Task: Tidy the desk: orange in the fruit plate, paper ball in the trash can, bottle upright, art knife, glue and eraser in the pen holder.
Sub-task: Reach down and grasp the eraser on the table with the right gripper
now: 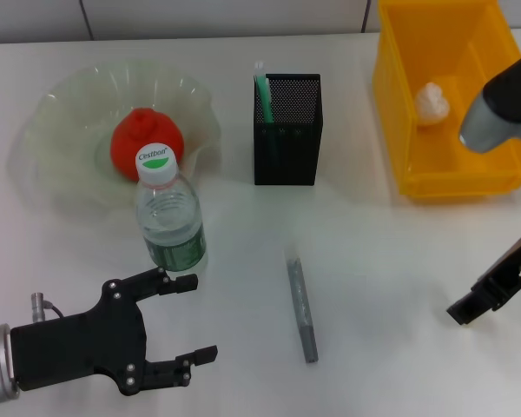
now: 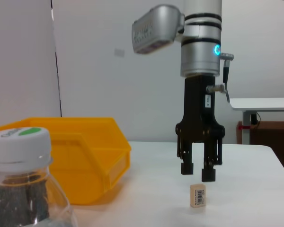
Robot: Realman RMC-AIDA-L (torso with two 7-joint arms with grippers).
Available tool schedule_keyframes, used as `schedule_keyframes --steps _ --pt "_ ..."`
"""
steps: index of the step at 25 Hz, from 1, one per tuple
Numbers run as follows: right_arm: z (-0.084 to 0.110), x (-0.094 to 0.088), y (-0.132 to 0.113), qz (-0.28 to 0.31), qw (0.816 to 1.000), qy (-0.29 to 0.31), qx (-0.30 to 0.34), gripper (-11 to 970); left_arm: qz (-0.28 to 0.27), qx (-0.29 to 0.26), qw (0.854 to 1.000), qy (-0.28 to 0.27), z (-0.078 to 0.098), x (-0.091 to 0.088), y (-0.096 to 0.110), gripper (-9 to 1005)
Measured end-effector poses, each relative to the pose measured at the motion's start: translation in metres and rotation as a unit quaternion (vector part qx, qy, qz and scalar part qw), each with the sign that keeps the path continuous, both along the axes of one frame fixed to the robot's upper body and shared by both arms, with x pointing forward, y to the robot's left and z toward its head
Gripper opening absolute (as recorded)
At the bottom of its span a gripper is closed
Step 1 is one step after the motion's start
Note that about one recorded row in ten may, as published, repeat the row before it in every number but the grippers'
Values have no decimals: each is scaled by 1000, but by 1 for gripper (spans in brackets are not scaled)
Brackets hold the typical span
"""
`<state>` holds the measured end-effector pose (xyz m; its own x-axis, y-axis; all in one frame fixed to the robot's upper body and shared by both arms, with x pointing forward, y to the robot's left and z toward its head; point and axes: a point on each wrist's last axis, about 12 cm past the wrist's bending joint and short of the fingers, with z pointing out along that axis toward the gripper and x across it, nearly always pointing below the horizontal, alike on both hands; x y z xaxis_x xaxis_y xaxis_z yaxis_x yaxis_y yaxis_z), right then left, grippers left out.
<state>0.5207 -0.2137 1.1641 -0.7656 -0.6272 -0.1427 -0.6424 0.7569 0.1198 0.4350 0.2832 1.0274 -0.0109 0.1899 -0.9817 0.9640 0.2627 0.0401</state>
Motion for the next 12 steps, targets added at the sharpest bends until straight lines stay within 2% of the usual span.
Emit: schedule_keyframes --steps 6,7,12 --pt "-10 2 0 -6 1000 14 -14 640 0 0 1000 -2 0 0 0 815" --pt "-15 2 0 -6 1000 19 -15 568 0 0 1000 -2 0 0 0 815" --pt "-25 6 2 -6 999 26 -19 537 0 0 1000 -2 0 0 0 815"
